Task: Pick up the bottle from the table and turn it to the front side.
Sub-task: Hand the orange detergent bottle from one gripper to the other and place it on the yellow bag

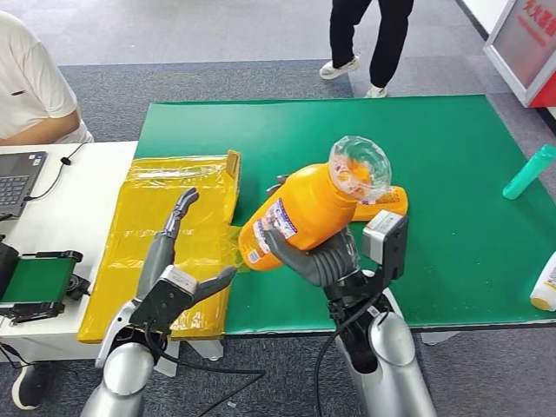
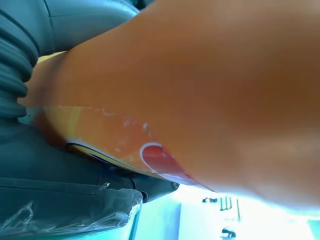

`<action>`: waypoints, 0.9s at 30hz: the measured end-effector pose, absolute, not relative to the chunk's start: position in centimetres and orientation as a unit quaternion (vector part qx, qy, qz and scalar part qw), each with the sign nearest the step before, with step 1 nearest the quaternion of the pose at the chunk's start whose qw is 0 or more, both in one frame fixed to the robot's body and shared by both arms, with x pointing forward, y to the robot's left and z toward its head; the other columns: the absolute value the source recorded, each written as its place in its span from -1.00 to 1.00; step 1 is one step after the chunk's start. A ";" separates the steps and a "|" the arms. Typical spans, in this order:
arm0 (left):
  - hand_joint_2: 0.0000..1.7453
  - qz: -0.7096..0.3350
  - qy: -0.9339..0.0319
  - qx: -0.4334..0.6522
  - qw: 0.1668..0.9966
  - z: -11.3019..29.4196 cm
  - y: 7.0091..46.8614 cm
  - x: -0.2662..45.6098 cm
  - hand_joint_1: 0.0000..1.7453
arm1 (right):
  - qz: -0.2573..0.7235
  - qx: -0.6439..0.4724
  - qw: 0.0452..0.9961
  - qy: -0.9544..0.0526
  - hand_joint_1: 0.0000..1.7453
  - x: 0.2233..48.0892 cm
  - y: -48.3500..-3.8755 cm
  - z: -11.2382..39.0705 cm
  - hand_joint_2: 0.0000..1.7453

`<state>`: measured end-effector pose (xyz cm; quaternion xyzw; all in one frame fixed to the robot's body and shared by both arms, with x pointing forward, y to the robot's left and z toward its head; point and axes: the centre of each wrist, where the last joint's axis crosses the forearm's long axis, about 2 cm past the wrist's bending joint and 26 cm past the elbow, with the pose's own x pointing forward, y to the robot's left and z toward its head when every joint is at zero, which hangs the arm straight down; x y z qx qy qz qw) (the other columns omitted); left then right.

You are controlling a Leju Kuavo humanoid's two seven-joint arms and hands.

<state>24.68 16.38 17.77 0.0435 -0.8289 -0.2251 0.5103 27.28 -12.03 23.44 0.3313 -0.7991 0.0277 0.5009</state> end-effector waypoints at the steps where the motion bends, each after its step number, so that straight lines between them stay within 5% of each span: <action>1: 1.00 -0.226 -0.828 0.043 0.511 17.6 16.3 24.7 -1.00 | 0.027 0.336 0.499 -0.798 1.00 27.0 -11.9 23.4 1.00; 17: 1.00 -0.259 -0.809 -0.099 0.518 16.7 12.7 23.9 -1.00 | 0.051 0.344 0.488 -0.801 1.00 25.9 -11.2 23.0 1.00; 27: 1.00 -0.271 -0.816 -0.092 0.502 16.8 11.9 24.1 -1.00 | 0.048 0.369 0.486 -0.791 1.00 25.7 -11.0 22.7 1.00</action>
